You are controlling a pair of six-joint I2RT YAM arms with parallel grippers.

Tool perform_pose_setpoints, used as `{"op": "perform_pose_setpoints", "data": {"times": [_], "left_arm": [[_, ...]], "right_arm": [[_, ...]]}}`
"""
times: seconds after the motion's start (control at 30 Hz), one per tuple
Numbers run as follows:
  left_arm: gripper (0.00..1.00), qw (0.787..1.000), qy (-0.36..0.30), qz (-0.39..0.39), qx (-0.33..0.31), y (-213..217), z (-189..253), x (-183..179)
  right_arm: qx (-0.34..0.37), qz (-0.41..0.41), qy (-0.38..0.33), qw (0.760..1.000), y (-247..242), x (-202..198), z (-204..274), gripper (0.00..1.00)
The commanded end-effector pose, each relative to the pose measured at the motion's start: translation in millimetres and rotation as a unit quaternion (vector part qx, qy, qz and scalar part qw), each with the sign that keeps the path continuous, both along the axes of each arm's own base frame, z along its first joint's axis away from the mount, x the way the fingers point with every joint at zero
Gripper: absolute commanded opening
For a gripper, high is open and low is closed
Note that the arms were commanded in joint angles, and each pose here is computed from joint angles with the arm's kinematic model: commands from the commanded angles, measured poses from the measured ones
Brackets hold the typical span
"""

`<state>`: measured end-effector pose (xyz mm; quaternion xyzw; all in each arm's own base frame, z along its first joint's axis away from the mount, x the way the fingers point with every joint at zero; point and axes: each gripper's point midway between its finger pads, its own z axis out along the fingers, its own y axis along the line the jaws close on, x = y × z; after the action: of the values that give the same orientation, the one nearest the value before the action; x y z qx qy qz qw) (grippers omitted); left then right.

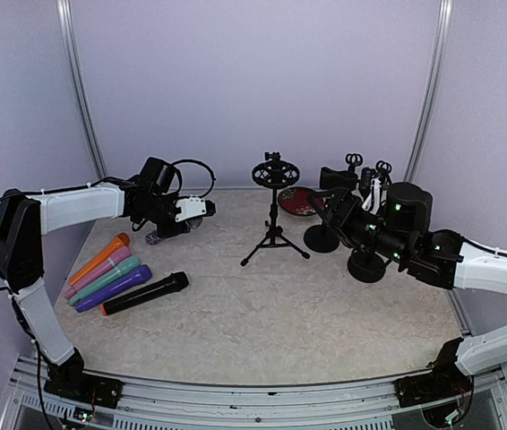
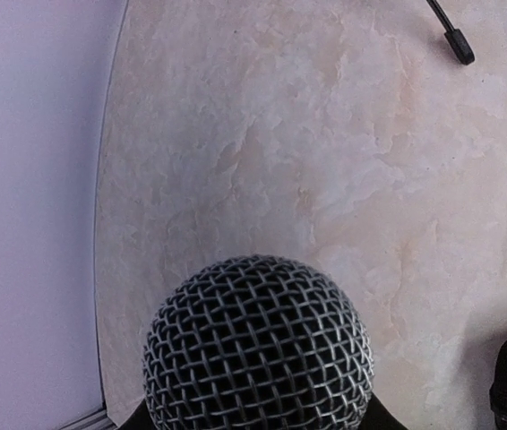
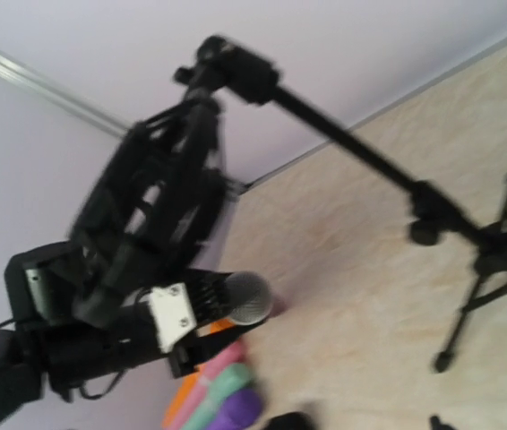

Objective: Remove the microphone from the stand
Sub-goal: Place the microphone at the center of the board, then move the microphone to the center of the board.

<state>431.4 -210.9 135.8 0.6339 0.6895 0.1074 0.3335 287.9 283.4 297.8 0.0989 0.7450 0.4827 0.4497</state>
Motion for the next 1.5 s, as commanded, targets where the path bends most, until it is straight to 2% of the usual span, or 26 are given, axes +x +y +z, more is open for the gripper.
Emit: {"op": "perform_pose_setpoints", "data": {"times": [0.0, 0.2, 0.3, 0.57, 0.93, 1.0, 1.1, 1.27, 1.37, 1.47], "left_arm": [[0.32, 1.000, 0.001, 0.010, 0.019, 1.9, -9.9, 4.8], [0.51, 0.998, 0.044, 0.013, 0.037, 6.8, -36.6, -5.4], [0.57, 0.997, 0.062, 0.013, 0.041, 8.2, -49.0, -10.5], [0.60, 0.995, 0.098, 0.011, 0.035, -1.2, -68.2, -22.9], [0.64, 0.987, 0.158, 0.013, -0.025, -0.2, -43.2, -31.3], [0.64, 0.985, 0.162, 0.018, -0.057, -0.2, -27.1, -23.1], [0.64, 0.985, 0.132, 0.035, -0.109, 4.3, 5.4, 9.5], [0.63, 0.980, 0.028, 0.110, -0.166, 10.7, 37.9, 97.2], [0.62, 0.969, 0.021, 0.148, -0.195, 8.6, 28.3, 136.8], [0.60, 0.966, 0.007, 0.180, -0.183, 7.7, 4.9, 167.3]], "right_arm": [[-0.068, -0.039, 0.001, 0.997, -22.9, -2.6, -33.4, 0.78], [-0.131, -0.055, 0.021, 0.990, -28.2, 3.1, -77.3, 0.68], [-0.152, -0.059, 0.026, 0.986, -25.6, 9.0, -92.2, 0.66], [-0.167, -0.041, 0.014, 0.985, 5.4, 30.3, -107.7, 0.64], [-0.173, -0.008, -0.015, 0.985, 66.6, 73.4, -108.4, 0.66], [-0.166, -0.010, -0.011, 0.986, 68.0, 76.1, -110.9, 0.67], [-0.154, -0.007, -0.004, 0.988, 67.8, 74.5, -114.8, 0.66], [-0.147, -0.002, 0.006, 0.989, 61.5, 65.8, -118.3, 0.66], [-0.141, -0.002, 0.010, 0.990, 53.7, 57.1, -118.2, 0.66], [-0.140, -0.005, 0.010, 0.990, 46.0, 48.8, -116.3, 0.66]]}}
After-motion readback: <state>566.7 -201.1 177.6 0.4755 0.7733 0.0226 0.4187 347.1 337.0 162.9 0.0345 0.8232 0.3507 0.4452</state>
